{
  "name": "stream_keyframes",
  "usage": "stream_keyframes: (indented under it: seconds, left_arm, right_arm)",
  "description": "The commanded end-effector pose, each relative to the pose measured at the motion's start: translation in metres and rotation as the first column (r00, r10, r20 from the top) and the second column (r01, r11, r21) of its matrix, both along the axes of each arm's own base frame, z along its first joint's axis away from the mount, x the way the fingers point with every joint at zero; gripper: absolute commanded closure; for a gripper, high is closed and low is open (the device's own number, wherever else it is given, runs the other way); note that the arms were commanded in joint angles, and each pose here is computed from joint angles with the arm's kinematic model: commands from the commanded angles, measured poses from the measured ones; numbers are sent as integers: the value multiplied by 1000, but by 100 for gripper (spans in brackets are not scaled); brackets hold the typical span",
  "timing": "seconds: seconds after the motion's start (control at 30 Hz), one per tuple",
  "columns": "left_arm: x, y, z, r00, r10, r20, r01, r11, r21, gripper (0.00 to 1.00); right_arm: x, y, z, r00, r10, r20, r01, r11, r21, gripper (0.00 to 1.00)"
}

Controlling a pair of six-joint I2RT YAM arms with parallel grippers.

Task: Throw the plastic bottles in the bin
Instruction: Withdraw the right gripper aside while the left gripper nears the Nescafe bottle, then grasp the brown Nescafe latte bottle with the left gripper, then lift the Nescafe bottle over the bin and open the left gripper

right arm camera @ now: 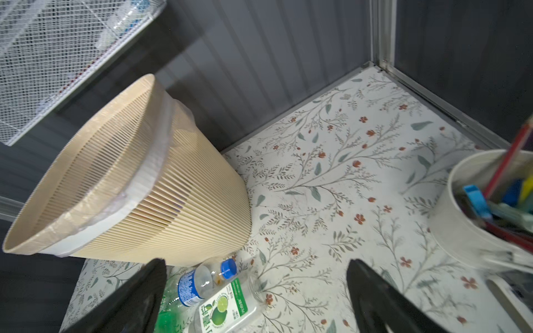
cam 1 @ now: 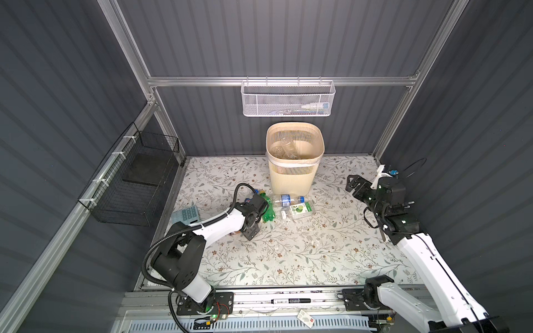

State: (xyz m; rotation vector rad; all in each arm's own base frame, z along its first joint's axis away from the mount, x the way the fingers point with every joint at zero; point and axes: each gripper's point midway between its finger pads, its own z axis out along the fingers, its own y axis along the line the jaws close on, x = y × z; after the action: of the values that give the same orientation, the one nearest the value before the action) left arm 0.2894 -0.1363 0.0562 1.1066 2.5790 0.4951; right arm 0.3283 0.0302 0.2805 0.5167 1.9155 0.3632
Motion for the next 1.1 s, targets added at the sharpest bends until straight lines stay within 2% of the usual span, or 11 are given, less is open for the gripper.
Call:
stream_keyframes:
  seconds: [0.0,0.27,0.43,0.67,0.77,0.9,1.07]
  left_arm:
    - [-7,-7,-5,995,-49,-86,49,999,0,7]
    - [-24,-5,-23,978,-40,-203,44,999,14,26]
    - [-28,-8,-19,975,-37,-218,36,999,-12,41]
    - [-30,-16,1,981,-49,-190,33,996,-85,50]
    - [-28,-20,17,987,-52,-151,33,991,-129,56]
    - [-21,-29,53,997,-52,-55,39,975,-218,57]
    - [-1,-37,134,984,-17,178,78,937,-341,59]
  right_arm:
    - [-11,-7,-23,998,-21,-53,23,999,27,1]
    - [-24,-19,-61,990,-68,-125,74,996,50,1]
    - [-25,-22,-65,988,-82,-133,92,994,67,1]
    - [-24,-24,-68,986,-89,-139,103,991,91,1]
    - [-23,-24,-69,986,-91,-140,105,990,98,1]
    - [-22,-24,-69,986,-93,-136,107,989,106,1]
    - [-22,-27,-65,987,-97,-127,111,988,106,1]
